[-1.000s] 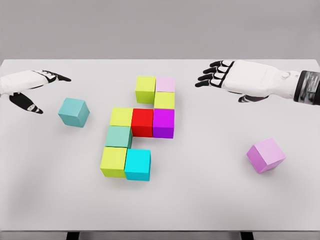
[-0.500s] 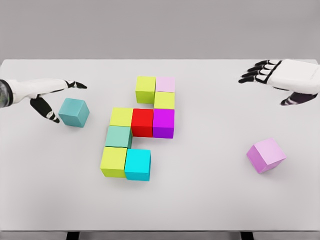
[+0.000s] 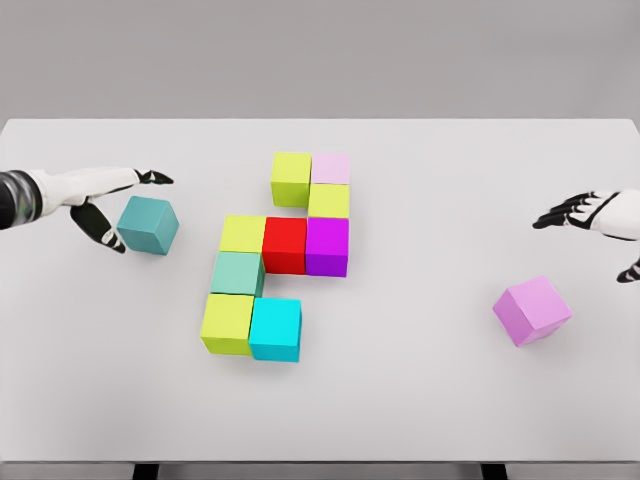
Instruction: Assemble the squares on the desktop into the number 2
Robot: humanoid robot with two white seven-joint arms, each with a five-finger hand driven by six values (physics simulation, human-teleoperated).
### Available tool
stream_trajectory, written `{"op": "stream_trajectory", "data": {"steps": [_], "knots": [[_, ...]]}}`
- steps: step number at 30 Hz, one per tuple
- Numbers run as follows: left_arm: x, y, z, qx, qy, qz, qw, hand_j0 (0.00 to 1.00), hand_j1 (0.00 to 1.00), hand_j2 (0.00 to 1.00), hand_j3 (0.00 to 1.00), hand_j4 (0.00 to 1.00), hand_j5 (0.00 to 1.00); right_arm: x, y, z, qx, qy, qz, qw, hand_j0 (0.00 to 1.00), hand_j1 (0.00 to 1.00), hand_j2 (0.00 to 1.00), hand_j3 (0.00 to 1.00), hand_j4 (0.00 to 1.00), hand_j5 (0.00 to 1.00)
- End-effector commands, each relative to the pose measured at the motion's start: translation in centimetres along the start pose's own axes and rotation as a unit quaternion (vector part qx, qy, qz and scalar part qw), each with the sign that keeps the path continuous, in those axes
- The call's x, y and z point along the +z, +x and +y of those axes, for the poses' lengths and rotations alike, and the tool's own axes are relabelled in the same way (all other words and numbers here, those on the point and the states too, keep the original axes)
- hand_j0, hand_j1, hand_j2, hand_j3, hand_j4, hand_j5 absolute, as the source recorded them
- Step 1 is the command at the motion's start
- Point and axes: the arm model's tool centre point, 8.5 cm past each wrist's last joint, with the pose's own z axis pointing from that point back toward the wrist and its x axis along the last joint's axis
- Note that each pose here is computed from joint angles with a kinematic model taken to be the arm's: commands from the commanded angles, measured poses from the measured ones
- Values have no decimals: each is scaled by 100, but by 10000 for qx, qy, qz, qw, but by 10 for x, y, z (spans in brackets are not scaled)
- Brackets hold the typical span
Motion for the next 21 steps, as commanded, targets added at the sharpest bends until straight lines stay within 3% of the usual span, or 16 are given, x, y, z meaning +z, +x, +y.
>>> {"op": "stream_trajectory", "data": {"steps": [1,8,16,21], "knots": [[-1,0,-3,-3,-31,9,10000,100,100,100,100,100,100,4,0,-2,-28,-20,12,10000,100,100,100,100,100,100],[-10,0,-6,-66,-38,45,10000,100,100,100,100,100,100,-5,8,19,-165,197,-146,9996,100,100,100,100,100,100],[-15,-2,-12,-172,-102,129,9997,100,100,100,100,100,100,-12,22,29,-167,319,-361,9987,100,100,100,100,100,100],[-21,2,-12,-189,-96,107,9997,87,87,87,87,87,87,-15,23,36,-242,355,-402,9983,100,100,100,100,100,100]]}}
